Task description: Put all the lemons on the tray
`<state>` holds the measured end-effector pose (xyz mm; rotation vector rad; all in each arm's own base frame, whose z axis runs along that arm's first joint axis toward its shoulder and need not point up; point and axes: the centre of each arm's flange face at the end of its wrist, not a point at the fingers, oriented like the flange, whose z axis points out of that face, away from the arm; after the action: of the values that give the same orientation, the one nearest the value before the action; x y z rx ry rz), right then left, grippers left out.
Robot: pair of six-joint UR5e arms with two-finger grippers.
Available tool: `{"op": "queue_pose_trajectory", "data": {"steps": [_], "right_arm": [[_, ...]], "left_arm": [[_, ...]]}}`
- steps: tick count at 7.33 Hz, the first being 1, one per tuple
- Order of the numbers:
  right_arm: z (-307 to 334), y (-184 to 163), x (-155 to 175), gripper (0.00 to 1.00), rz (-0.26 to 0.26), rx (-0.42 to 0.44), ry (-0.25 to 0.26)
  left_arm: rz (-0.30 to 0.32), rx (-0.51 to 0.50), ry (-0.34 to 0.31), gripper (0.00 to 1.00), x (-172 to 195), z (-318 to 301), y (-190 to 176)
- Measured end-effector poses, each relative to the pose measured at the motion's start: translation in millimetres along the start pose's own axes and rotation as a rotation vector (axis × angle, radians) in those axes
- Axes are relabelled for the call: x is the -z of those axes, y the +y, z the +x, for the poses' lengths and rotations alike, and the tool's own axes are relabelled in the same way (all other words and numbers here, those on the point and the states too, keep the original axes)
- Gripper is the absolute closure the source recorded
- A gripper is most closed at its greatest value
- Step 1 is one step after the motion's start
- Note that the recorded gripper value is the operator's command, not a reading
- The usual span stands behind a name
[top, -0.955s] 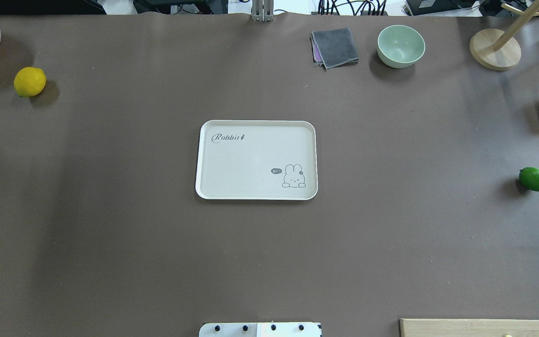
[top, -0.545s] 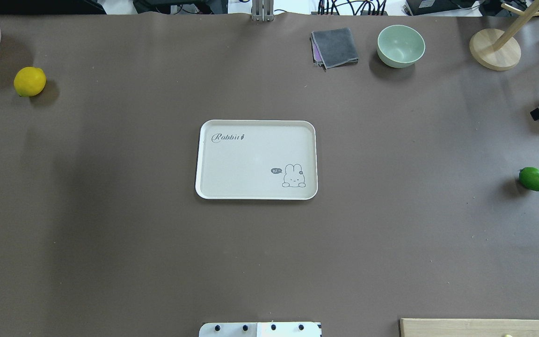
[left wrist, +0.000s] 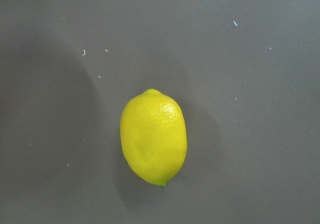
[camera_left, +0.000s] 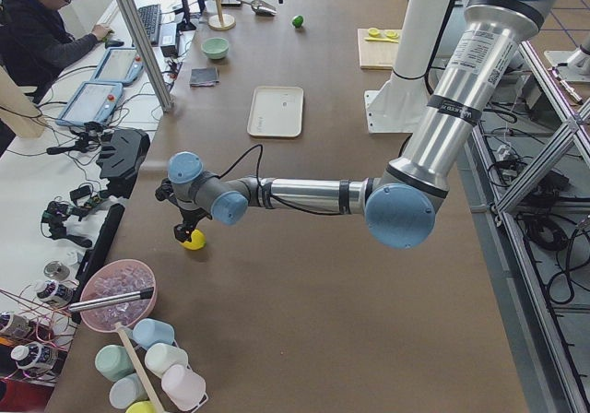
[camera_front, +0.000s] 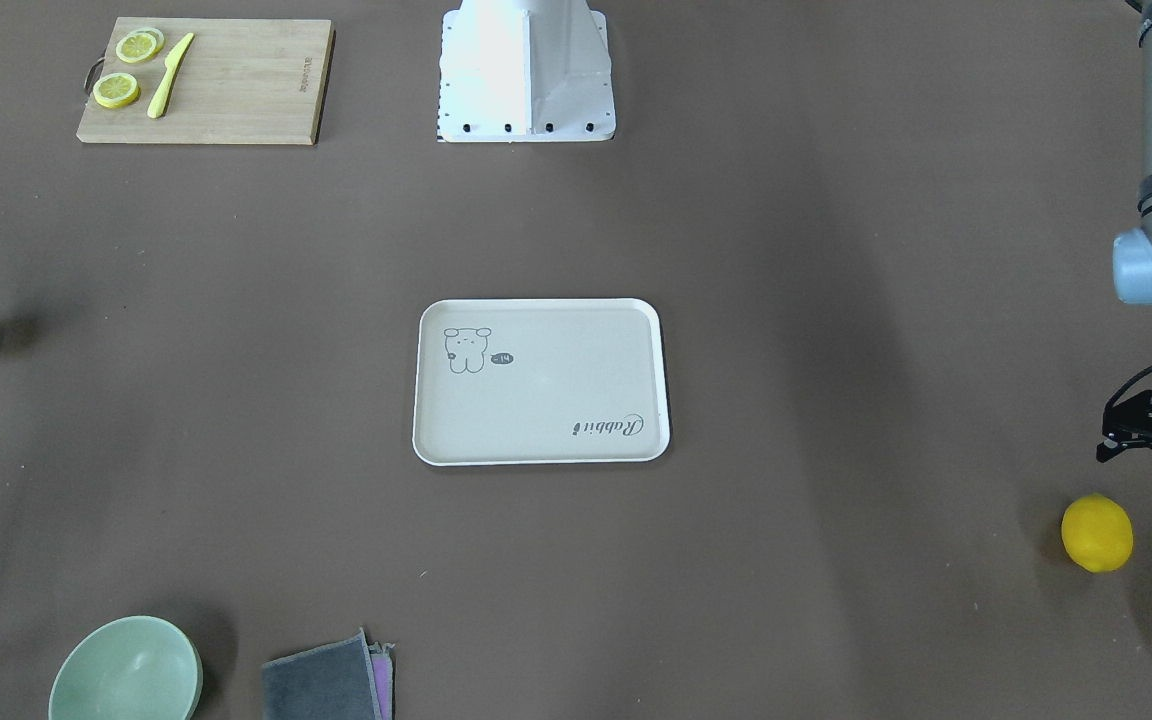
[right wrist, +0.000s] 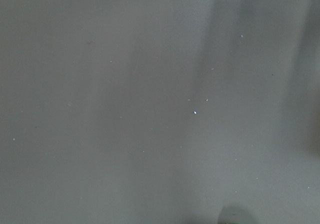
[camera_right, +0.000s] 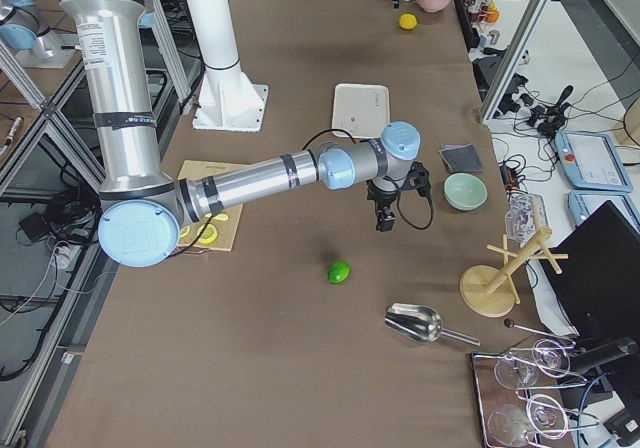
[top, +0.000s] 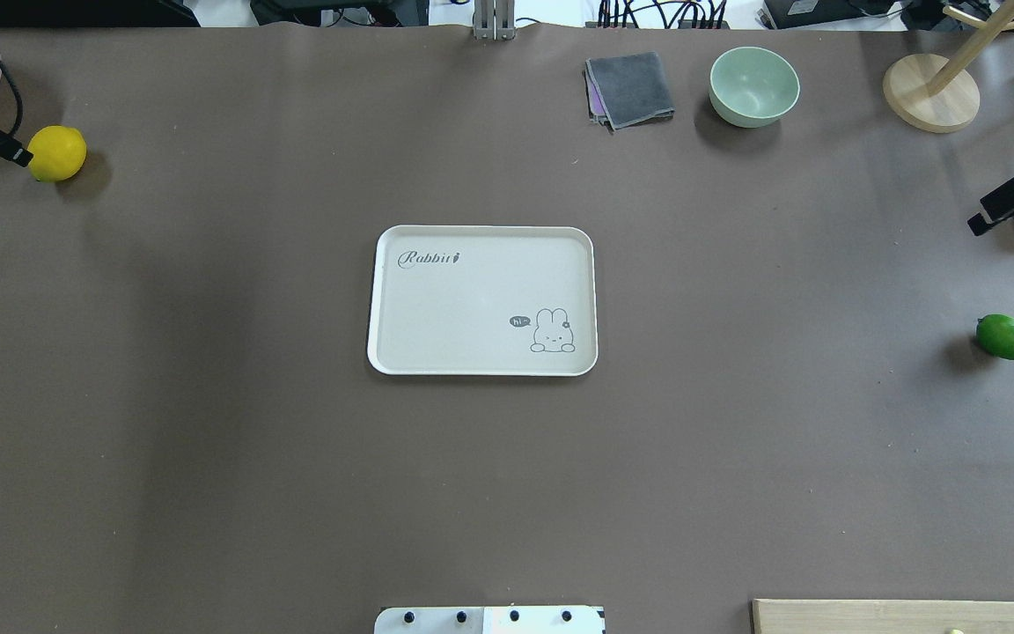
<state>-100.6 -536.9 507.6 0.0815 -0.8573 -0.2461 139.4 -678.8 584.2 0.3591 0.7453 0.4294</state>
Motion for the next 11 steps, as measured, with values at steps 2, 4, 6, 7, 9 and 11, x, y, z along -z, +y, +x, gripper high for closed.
{"op": "queue_pose_trajectory", "data": {"steps": [2,4,6,7,9,11], "right_arm": [[0.6,-0.3,-1.6,0.0,-0.003,-0.001,0.0],[1.6,-0.3,-3.6,0.0,-0.007,-0.004,0.001],[1.3,-1.5,-5.3,0.0,-0.01,-0.003,0.0],[0.7,-3.9,-6.0,0.0,-0.011,-0.004,0.0],[0.7,-7.0,-7.1,0.0,-0.012,-0.011,0.0],[-0.3,-7.9,-6.5,0.0,-0.01,-0.021,0.0]], "left_arm": [[-0.025,0.009,-0.032,0.03,-14.9,-5.0,-20.6],[-0.041,0.018,-0.036,0.03,-25.2,-6.1,-30.1],[-0.049,0.0,-0.059,0.03,-40.1,1.7,-34.6],[-0.052,-0.012,-0.074,0.03,-47.6,6.5,-35.2],[-0.058,-0.028,-0.108,0.03,-57.5,11.8,-34.9],[-0.063,-0.034,-0.139,0.03,-63.8,11.7,-33.3]]}}
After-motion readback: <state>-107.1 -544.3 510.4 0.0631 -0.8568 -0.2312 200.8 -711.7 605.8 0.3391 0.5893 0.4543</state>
